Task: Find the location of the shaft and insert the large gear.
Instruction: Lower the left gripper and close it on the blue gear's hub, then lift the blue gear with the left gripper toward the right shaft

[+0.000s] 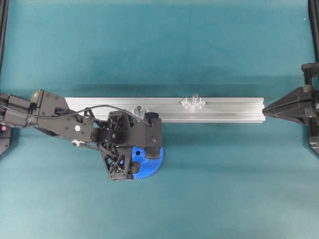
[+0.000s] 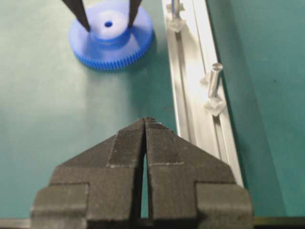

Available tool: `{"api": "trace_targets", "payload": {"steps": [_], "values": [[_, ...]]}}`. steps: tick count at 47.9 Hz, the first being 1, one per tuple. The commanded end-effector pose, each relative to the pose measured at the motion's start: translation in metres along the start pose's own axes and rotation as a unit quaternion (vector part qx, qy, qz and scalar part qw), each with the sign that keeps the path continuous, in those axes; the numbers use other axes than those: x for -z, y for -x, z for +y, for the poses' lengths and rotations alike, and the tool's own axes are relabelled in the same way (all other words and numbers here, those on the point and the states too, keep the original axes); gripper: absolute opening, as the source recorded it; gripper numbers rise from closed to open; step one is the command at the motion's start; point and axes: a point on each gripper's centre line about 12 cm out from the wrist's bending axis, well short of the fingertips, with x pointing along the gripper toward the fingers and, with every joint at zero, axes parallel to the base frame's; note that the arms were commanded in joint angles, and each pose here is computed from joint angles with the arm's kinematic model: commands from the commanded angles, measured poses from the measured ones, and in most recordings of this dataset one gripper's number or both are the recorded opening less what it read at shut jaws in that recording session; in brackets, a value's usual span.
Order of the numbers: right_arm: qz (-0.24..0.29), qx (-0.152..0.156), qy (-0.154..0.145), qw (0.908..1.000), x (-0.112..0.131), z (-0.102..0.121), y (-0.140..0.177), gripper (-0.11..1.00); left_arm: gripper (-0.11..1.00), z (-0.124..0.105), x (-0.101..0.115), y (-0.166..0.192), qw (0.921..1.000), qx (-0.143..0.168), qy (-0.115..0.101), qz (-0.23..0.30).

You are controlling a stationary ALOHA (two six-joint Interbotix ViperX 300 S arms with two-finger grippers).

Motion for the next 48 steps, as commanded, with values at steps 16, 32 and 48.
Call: {"api": "trace_targets", "payload": {"steps": [16, 32, 48], "values": [[-0.005, 0.000, -0.005, 1.0000, -0.0030, 0.0001, 0.0006, 0.02, 0.93, -0.0016, 0.0009, 0.0019, 0.9997, -0.003, 0.009, 0.021], [-0.005, 0.000, -0.005, 1.0000, -0.0030, 0.0001, 0.0006, 0.02, 0.75, -0.0026, -0.0054, 0.0008, 0.9998, -0.002, 0.010, 0.017], [-0.005, -0.001, -0.005, 1.0000, -0.0025, 0.0004, 0.0007, 0.02, 0.73, -0.0031, -0.0091, 0.0018, 0.9999, -0.001, 0.004, 0.011]]}}
